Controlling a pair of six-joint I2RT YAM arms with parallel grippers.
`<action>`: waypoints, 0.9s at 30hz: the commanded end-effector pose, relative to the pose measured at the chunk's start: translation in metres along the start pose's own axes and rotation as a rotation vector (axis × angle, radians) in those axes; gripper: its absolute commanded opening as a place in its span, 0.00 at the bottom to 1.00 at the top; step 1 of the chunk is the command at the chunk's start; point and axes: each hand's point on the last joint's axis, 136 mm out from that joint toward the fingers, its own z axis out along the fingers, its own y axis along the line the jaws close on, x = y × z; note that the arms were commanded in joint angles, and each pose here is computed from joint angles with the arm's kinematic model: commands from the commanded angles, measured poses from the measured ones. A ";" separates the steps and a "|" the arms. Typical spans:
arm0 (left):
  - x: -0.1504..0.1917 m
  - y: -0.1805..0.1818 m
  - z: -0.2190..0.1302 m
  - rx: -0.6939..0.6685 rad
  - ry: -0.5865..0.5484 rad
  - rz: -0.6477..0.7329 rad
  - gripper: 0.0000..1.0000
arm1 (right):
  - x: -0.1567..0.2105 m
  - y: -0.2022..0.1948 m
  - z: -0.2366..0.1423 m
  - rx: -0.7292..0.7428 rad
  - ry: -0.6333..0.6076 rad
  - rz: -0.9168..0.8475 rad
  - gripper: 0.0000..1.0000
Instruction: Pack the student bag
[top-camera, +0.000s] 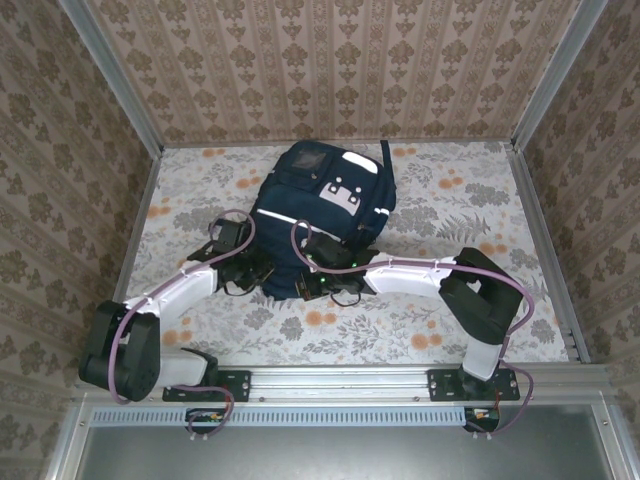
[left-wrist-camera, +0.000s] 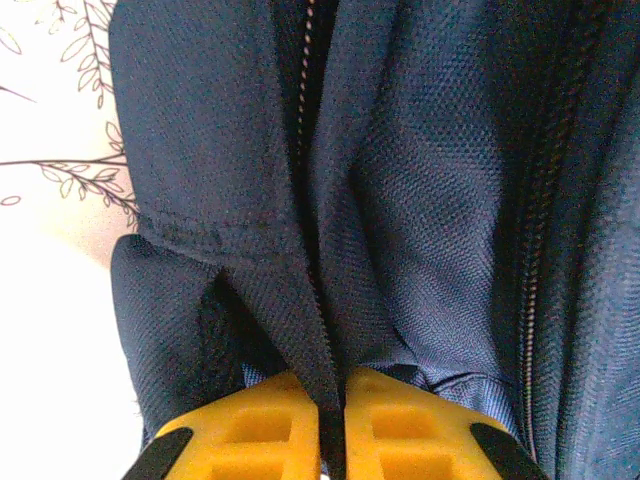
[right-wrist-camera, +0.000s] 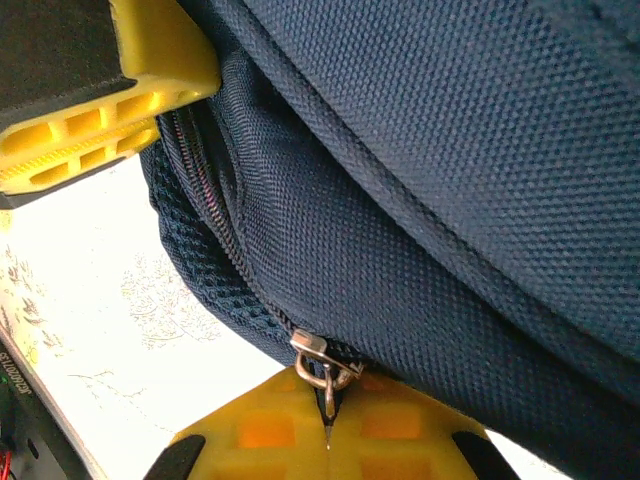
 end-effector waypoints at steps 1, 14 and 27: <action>-0.026 0.009 -0.013 -0.062 -0.108 0.022 0.11 | 0.005 -0.024 -0.015 0.087 0.012 -0.009 0.00; -0.041 0.009 -0.020 -0.093 -0.147 0.038 0.12 | 0.006 -0.039 -0.034 0.116 0.006 -0.036 0.00; -0.063 -0.021 -0.052 -0.017 -0.133 0.101 0.48 | -0.019 -0.008 -0.027 0.008 -0.023 -0.001 0.00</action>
